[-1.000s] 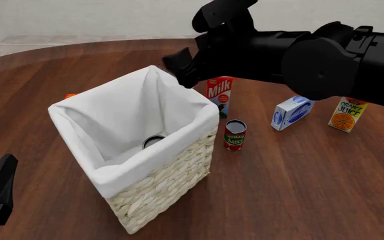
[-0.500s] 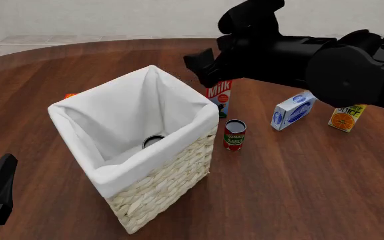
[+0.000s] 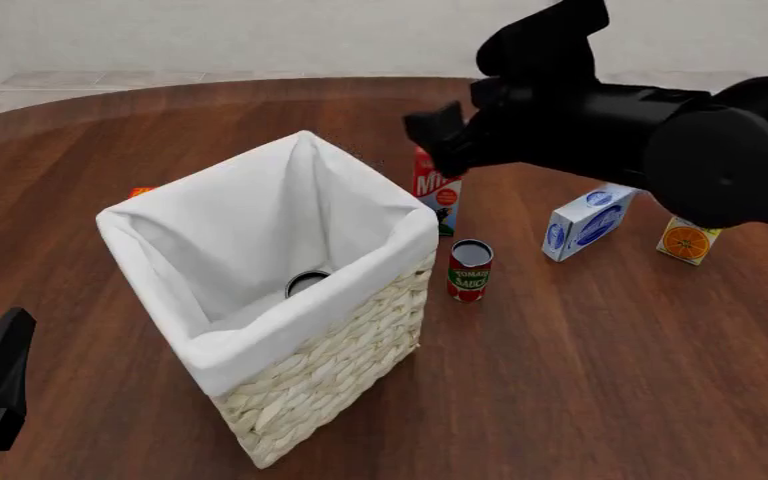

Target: Pick up the alphabet soup and the tomato sauce, and put them in the basket.

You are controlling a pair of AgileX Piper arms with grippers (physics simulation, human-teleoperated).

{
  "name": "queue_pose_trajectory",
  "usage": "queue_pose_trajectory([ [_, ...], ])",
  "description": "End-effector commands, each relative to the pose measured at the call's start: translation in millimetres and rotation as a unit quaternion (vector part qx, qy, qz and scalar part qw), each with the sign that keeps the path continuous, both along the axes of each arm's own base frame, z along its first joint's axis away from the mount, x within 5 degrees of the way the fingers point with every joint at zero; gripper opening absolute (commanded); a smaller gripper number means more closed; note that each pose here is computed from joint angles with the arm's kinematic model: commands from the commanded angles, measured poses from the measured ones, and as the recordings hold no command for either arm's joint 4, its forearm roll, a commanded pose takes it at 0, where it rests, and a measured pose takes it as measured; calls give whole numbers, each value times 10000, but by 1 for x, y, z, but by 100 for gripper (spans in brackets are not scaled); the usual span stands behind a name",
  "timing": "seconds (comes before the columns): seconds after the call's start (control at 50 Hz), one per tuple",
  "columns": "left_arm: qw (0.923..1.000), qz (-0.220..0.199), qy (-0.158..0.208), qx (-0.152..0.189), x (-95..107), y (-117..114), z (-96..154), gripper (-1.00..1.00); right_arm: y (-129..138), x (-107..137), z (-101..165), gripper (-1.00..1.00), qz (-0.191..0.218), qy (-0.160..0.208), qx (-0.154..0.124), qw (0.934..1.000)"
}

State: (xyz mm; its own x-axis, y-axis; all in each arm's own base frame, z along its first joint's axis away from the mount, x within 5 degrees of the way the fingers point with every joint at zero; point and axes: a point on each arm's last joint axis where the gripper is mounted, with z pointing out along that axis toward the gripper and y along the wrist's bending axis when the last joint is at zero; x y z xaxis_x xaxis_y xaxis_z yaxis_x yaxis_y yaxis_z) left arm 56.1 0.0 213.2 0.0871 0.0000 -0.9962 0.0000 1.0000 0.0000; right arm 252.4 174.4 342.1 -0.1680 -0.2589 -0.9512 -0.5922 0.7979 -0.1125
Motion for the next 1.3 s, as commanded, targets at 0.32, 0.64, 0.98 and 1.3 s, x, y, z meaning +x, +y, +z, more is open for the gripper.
queue_pose_trajectory([
  [0.32,10000,0,0,0,0,0,0,100,-22,2,-9,100,-340,53,48,9994],
  [0.64,10000,0,0,0,0,0,0,100,-33,7,-14,100,-552,120,52,9984],
  [0.98,10000,0,0,0,0,0,0,100,-40,11,-26,100,-708,238,51,9972],
  [1.3,10000,0,0,0,0,0,0,100,-39,16,-44,100,-766,415,33,9962],
])
